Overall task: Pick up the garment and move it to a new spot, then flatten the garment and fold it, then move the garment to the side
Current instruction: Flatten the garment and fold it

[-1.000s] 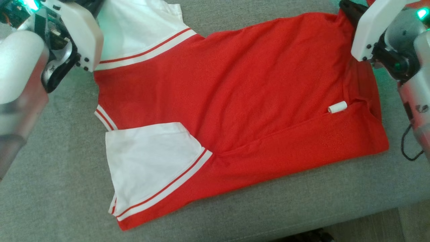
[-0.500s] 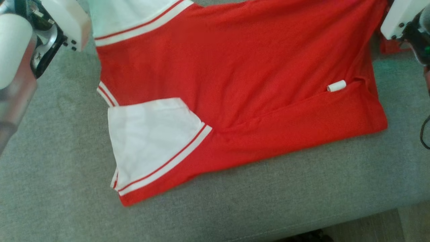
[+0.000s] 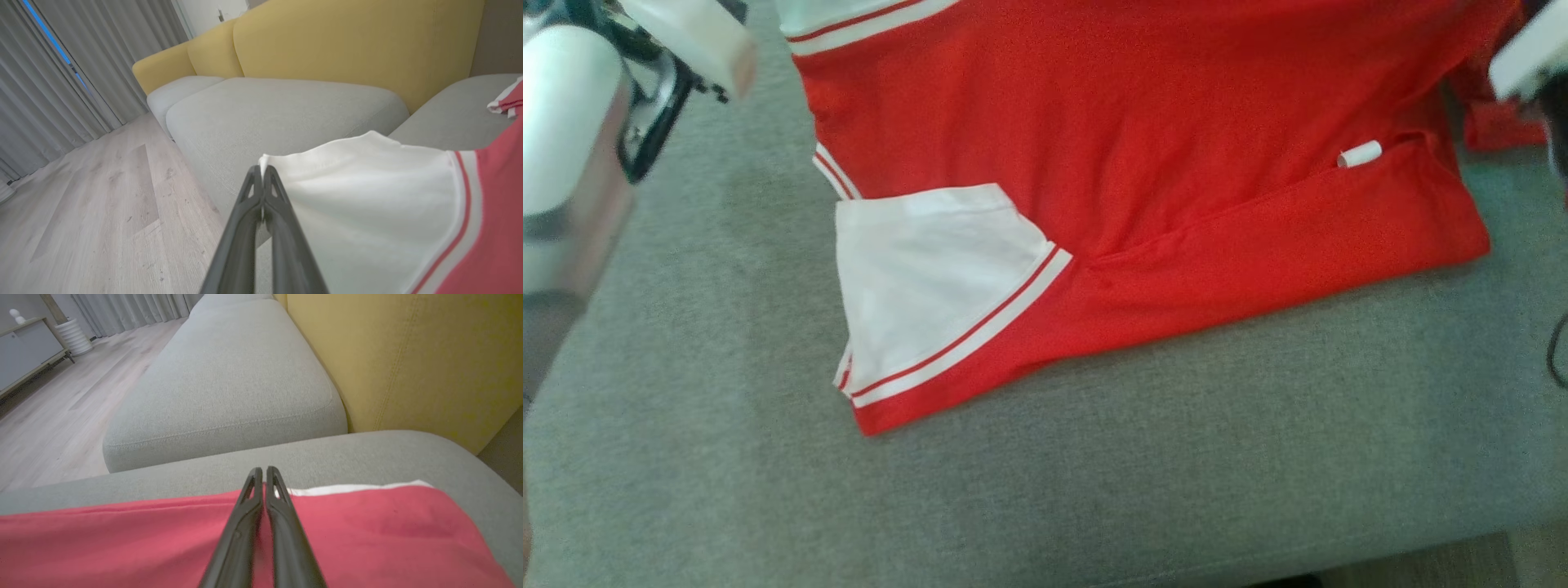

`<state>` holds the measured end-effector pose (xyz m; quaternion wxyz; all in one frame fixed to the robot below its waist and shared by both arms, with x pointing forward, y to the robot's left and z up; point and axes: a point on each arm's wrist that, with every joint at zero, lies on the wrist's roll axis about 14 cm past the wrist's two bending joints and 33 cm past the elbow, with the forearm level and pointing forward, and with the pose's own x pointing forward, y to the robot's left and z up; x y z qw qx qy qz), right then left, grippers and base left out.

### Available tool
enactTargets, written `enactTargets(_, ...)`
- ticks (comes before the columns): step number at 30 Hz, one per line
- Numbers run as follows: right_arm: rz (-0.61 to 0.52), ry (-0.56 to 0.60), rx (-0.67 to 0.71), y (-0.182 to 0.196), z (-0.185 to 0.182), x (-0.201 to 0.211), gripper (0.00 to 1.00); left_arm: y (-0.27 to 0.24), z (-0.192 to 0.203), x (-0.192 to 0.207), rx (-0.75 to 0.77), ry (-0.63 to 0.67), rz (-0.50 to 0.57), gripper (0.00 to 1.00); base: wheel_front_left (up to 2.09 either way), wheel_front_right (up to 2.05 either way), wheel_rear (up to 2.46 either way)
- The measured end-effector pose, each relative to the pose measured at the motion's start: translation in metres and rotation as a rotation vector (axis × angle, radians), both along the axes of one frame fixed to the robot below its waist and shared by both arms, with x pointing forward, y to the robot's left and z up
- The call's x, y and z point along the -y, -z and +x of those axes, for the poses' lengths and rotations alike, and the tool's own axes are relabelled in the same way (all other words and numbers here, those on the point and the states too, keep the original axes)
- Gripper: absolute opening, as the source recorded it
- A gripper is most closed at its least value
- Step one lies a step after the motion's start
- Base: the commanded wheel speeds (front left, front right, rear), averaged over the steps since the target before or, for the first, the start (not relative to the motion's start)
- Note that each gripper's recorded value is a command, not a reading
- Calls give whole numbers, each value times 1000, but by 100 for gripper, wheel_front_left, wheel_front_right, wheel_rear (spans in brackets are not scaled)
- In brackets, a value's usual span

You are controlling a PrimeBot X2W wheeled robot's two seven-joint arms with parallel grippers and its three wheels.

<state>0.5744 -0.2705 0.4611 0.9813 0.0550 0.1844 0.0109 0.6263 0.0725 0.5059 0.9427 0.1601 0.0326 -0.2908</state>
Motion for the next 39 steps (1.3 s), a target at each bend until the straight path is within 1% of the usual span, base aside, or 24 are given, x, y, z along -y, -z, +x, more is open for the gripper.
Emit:
enactTargets(5, 18, -5, -24, 22, -24, -2, 0, -5, -27, 1, 5, 8, -76, 0, 0, 0, 0)
enactTargets(13, 54, -1, -15, 34, -57, -1, 0, 18, -97, -5, -76, -10, -167, 0, 0, 0, 0)
enactTargets(19, 78, 0, -53, 51, -87, -4, 0, 45, -153, -17, -188, -59, -203, 0, 0, 0, 0)
enactTargets(23, 89, 12, -70, 58, -103, -3, 0, 57, -182, -13, -248, -56, -229, 0, 0, 0, 0)
enactTargets(26, 99, 18, -90, 65, -110, -5, 0, 65, -197, -7, -284, -48, -240, 0, 0, 0, 0)
enactTargets(33, 106, 35, -106, 73, -117, -8, 0, 86, -212, -5, -359, -64, -251, 0, 0, 0, 0)
enactTargets(34, 113, 47, -102, 73, -117, -6, 14, 91, -215, -3, -378, -70, -258, 16, 0, 0, 0)
enactTargets(35, 119, 56, -98, 72, -118, -6, 65, 96, -219, -1, -396, -74, -261, 31, 0, 0, 0)
enactTargets(36, 121, 62, -94, 72, -118, -6, 100, 99, -224, 1, -405, -78, -268, 53, 0, 0, 0)
enactTargets(38, 124, 72, -84, 69, -119, -7, 100, 104, -232, 6, -430, -86, -292, 100, 0, 0, 0)
enactTargets(39, 124, 77, -79, 68, -121, -7, 100, 105, -235, 7, -436, -93, -301, 100, 0, 0, 0)
